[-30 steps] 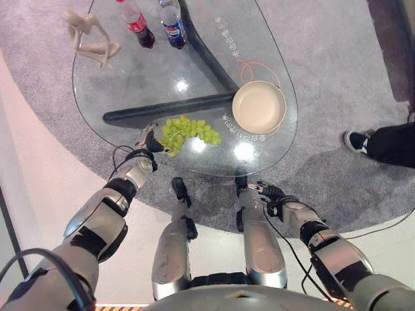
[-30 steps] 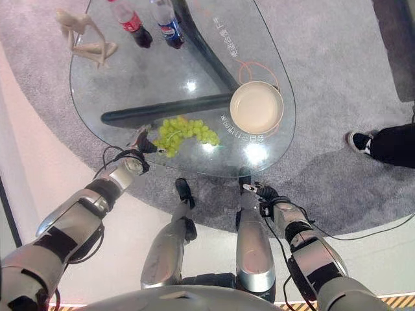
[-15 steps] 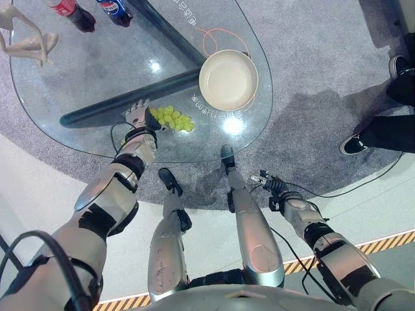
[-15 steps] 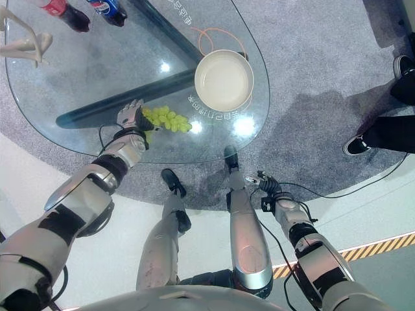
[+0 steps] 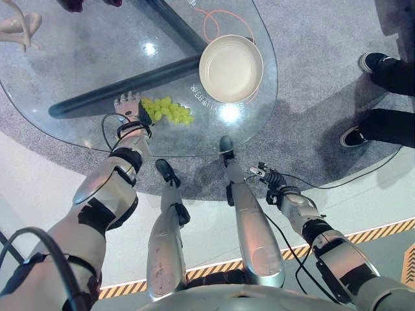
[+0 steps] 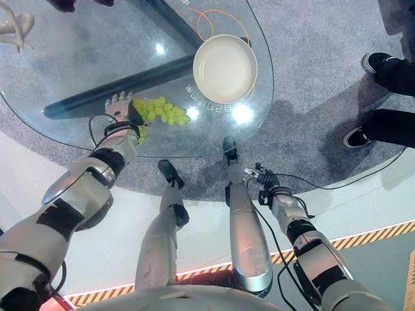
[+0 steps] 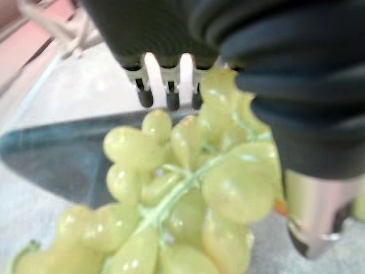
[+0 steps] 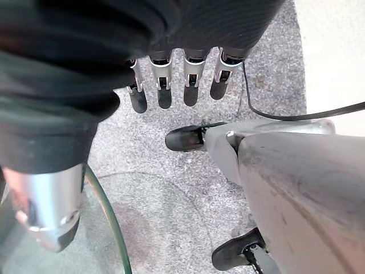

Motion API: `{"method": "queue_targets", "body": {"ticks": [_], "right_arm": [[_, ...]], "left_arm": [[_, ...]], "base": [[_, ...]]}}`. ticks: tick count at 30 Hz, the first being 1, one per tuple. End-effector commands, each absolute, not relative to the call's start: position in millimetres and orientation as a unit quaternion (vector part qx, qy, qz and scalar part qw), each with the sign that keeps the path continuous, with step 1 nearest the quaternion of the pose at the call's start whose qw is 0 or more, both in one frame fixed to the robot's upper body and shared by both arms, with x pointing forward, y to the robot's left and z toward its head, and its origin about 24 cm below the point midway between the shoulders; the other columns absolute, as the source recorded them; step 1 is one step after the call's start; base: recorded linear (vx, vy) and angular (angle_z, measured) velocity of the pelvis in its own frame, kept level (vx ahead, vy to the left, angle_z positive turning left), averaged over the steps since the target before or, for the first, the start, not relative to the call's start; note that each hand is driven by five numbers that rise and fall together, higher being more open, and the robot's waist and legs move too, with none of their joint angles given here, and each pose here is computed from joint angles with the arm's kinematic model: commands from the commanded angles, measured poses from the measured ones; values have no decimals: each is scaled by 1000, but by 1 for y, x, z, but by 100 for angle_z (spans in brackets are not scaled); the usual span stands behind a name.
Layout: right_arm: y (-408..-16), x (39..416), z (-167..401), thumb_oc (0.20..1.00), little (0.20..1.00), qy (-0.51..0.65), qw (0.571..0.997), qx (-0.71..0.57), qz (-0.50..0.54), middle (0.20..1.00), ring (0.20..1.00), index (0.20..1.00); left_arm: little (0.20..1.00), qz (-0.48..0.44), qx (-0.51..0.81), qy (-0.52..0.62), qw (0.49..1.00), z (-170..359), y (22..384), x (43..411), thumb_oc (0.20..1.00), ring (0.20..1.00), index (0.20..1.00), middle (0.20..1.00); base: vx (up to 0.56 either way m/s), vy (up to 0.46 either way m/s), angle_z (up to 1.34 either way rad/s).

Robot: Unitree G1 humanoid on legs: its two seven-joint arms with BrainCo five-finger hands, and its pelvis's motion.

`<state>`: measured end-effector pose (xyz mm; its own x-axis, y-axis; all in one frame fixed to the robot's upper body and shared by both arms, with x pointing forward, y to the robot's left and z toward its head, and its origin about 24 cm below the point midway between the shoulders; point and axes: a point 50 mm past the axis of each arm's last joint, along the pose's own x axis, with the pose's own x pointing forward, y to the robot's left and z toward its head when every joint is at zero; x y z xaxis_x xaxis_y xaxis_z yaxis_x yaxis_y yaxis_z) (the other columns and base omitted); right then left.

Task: Pick up fruits into the plate

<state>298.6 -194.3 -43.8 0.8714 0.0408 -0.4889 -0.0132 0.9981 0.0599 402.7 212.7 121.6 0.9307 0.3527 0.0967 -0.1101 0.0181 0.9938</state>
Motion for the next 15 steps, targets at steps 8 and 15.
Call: {"method": "queue_targets", "body": {"ticks": [8, 15], "right_arm": [[-177, 297, -43, 1000, 1000, 223, 972, 74, 28, 1000, 1000, 1000], [-171, 298, -41, 1000, 1000, 218, 972, 88, 30, 1000, 1000, 1000]], "left_arm": [[1000, 245, 744, 130, 607, 138, 254, 394, 1000, 1000, 1000, 1000], [200, 245, 756, 126, 594, 148, 252, 397, 200, 200, 200, 200]], "base": [[0, 0, 0], [-7, -39, -1]]}}
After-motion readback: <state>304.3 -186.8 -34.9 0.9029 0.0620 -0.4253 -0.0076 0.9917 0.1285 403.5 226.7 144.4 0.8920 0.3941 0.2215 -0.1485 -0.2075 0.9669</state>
